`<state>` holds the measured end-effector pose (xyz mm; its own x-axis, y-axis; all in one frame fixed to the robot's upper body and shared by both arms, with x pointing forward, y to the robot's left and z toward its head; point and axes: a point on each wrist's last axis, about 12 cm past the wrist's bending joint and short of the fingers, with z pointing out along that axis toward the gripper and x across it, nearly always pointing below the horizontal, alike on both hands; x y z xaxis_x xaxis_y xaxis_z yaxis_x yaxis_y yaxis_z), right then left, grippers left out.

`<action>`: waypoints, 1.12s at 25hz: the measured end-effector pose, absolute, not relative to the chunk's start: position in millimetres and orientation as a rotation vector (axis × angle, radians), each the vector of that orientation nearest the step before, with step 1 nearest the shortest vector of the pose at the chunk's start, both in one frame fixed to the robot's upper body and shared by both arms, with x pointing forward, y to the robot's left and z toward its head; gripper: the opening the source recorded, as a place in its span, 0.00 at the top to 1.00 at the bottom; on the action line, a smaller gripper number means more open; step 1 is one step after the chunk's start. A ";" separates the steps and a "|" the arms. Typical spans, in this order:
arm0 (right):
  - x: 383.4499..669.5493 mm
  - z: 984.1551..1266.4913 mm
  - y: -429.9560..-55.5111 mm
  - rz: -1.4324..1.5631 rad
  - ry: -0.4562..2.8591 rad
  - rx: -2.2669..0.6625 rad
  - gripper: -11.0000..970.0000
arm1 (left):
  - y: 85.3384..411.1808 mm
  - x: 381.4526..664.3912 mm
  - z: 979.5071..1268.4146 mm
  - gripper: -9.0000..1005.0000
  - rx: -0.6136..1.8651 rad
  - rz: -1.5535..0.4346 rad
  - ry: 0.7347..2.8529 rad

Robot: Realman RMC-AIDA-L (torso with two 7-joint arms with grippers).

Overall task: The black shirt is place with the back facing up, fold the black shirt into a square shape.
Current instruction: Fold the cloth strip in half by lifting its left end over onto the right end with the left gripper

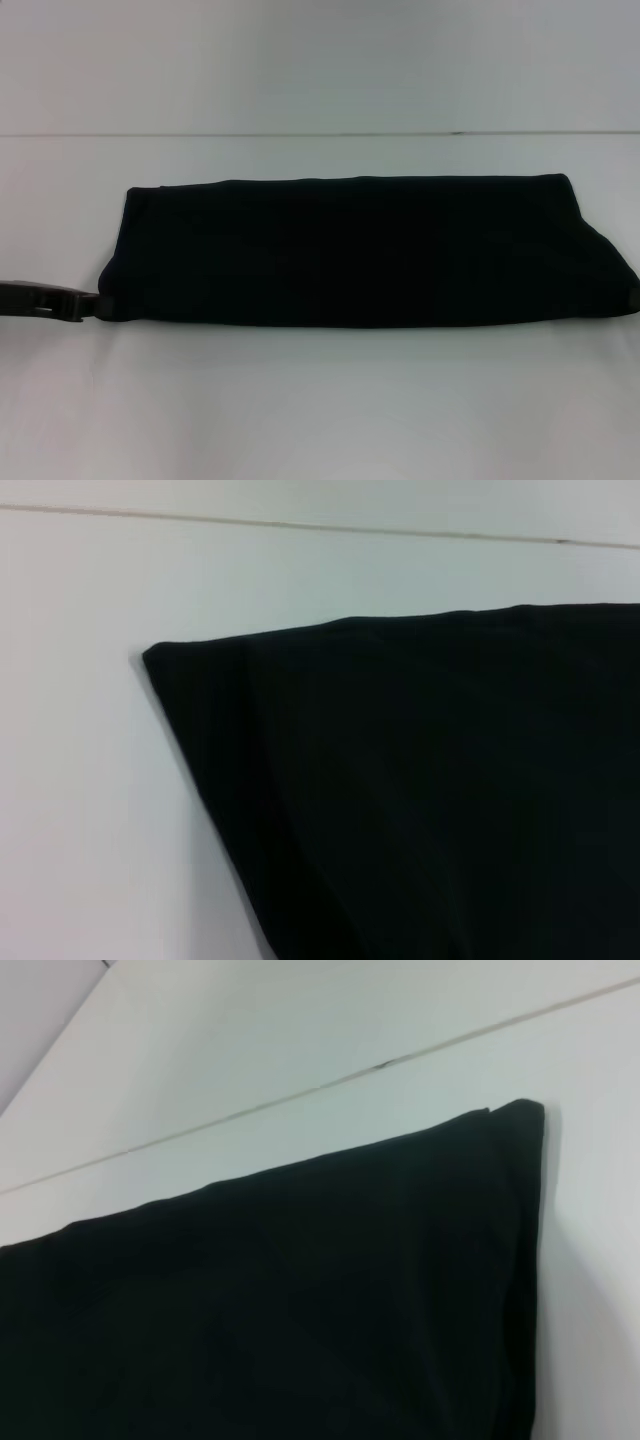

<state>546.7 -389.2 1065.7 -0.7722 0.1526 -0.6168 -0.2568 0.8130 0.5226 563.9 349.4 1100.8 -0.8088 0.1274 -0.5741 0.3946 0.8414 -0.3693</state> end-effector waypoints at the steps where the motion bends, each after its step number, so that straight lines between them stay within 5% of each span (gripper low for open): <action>1: 546.0 1066.0 -389.8 0.796 2.317 -0.079 0.98 | 350.4 562.7 1100.3 0.96 0.381 -0.656 2.471; 17: 541.1 1074.5 -400.1 0.805 2.278 -0.055 0.97 | 352.2 561.6 1103.8 0.96 0.282 -0.708 2.479; 19: 538.4 1078.7 -408.5 0.792 2.247 -0.016 0.89 | 360.6 560.2 1103.8 0.96 0.201 -0.685 2.477; 28: 527.3 1108.1 -422.8 0.873 1.997 -0.003 0.51 | 378.1 534.9 1107.4 0.60 0.010 -0.839 2.500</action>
<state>527.3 -422.8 1108.1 -0.5717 0.3264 -0.7527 -0.3309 0.7478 0.5756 534.9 378.1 1107.4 -0.8751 -0.1470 -0.4610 0.1609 0.8101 -0.5637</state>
